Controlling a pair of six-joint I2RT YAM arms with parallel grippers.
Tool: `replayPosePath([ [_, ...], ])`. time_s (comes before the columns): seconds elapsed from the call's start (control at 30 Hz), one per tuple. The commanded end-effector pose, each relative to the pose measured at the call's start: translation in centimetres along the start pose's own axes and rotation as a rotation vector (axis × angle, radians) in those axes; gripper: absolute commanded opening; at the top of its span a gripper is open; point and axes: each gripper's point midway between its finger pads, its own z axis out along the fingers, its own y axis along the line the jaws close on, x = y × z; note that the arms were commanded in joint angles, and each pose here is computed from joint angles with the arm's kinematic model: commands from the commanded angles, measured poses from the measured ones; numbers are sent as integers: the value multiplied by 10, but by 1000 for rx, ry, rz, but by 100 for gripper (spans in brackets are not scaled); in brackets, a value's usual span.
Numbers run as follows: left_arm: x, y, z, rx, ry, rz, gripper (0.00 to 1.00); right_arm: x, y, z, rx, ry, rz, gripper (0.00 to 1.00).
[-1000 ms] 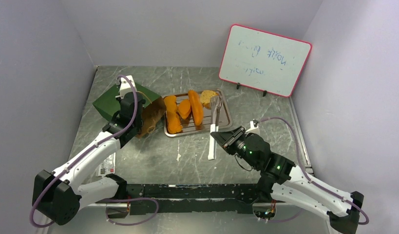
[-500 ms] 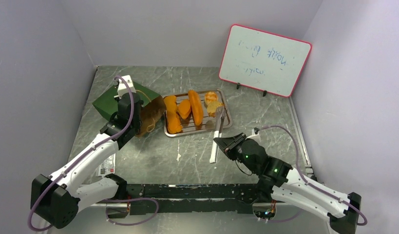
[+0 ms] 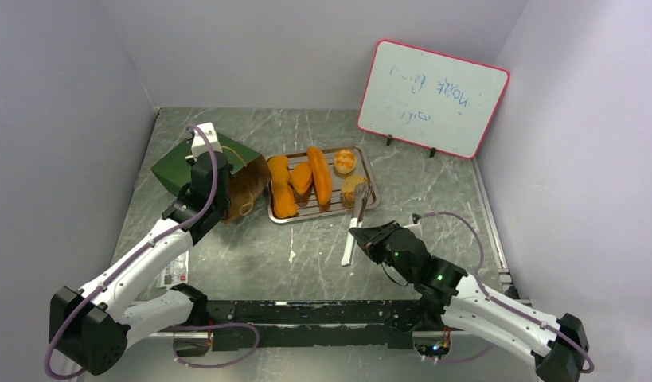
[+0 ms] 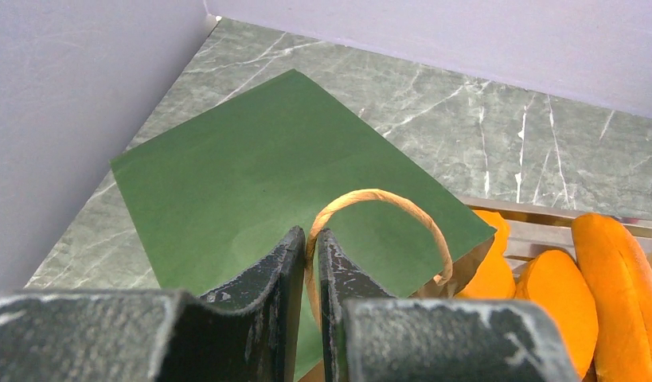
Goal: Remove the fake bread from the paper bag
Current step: Place the fake bread in the container.
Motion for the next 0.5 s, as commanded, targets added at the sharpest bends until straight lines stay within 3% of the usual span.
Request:
replayPosePath([
  [0.0,-25,-2,-1,16,-49,-39,7,-6,19,7,-78,2,67,0],
  [0.47,-30,-3,-2,22,-57,-42,7,-1,6,24,-48,55,109,0],
])
